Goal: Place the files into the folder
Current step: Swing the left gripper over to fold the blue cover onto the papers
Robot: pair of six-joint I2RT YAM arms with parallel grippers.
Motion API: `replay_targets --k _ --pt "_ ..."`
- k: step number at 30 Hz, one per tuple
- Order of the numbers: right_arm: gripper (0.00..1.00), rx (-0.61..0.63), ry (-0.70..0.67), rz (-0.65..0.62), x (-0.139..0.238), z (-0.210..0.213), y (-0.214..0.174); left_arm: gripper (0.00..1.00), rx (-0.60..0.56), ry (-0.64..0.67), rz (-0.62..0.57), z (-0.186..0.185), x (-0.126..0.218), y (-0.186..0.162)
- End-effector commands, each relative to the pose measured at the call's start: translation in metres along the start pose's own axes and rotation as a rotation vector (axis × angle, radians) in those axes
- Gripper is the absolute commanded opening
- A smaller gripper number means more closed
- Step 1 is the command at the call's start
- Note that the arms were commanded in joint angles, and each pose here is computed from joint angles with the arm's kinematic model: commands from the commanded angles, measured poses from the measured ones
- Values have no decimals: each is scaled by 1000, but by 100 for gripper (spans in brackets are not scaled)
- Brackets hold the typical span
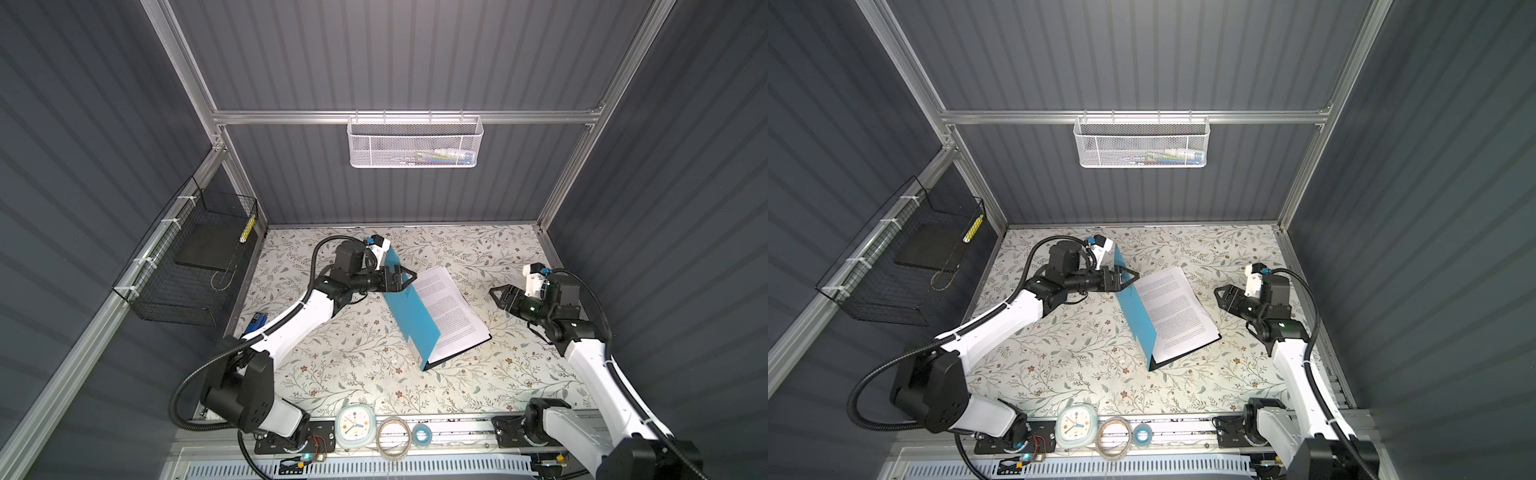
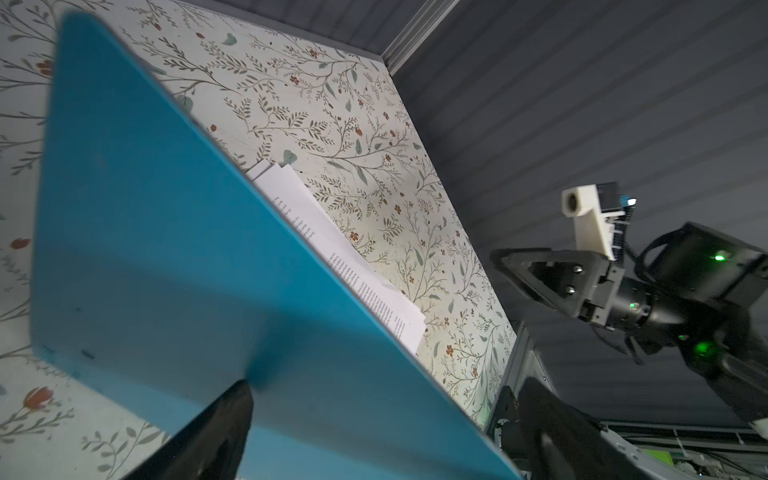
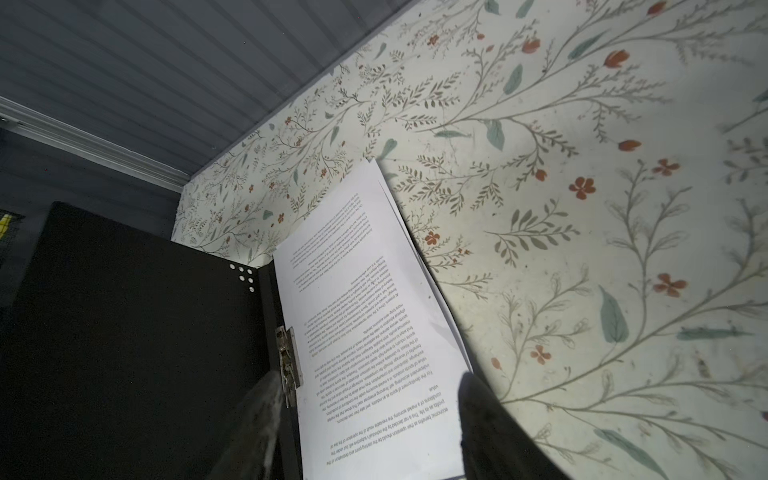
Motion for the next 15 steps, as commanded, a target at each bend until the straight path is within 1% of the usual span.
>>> replay_targets --k 1,5,10,12,15 --pt "68 9 1 31 13 6 -3 99 -75 -18 -38 -15 -15 15" --pt "66 30 8 56 27 16 -1 99 -78 3 -25 -7 -33 18" --pt "62 57 5 29 46 28 11 99 -92 56 -29 2 -42 25" --pt "62 66 9 22 51 33 16 99 -99 59 -32 0 -44 29" --pt "63 82 10 19 56 37 22 99 -125 41 -42 -13 -43 39"
Point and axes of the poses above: each gripper's point midway between its finger pads, its own x axis back along the fingers, its own z axis along the line the jaws close on, y = z × x, the point moved 4 cm from there along x, back along the fingers, and after that the axes turned 7 degrees about x, right-handed, at the moved point
